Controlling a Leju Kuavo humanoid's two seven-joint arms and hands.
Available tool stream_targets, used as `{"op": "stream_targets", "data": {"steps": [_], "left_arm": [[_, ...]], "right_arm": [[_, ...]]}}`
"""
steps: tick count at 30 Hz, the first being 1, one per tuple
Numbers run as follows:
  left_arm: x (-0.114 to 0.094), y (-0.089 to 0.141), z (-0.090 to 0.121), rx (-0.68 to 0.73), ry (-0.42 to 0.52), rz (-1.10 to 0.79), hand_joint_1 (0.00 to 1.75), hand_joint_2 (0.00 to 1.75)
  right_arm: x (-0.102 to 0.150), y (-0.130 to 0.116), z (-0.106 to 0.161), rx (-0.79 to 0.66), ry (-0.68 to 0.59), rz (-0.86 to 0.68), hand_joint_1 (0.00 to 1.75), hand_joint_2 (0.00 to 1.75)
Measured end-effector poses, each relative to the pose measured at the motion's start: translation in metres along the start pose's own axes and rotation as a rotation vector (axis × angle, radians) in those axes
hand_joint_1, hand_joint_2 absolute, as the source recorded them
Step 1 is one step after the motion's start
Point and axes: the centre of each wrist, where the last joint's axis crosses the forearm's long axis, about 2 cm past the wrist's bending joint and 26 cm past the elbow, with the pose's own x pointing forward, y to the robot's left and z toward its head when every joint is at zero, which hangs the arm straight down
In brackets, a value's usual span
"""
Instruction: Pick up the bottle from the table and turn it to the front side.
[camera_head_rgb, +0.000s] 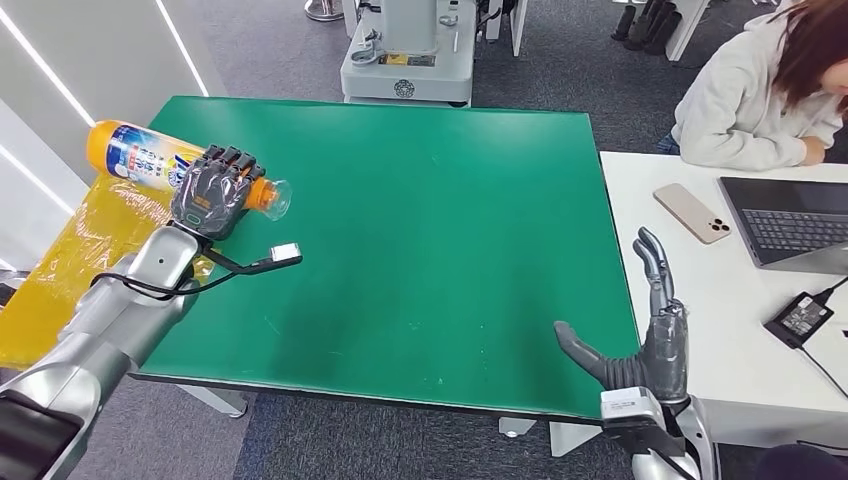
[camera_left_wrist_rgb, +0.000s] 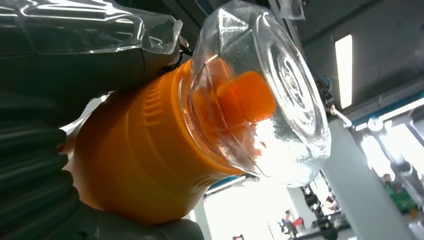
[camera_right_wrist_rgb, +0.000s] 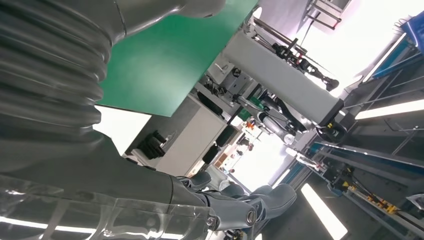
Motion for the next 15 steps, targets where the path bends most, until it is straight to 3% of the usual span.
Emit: {"op": "stream_targets", "data": {"steps": [7, 15], "left_arm": [[-0.009, -0.013, 0.007, -0.114, -0.060, -0.016, 1.75, 1.75], [-0.015, -0.021, 0.010, -0.260, -0.059, 0.018, 1.75, 1.75]], "right_arm": [[0.001, 0.002, 0.001, -0.004, -0.001, -0.006, 0.00, 1.75], [0.000, 0.005, 0.004, -0.009, -0.001, -0.012, 0.00, 1.75]]}}
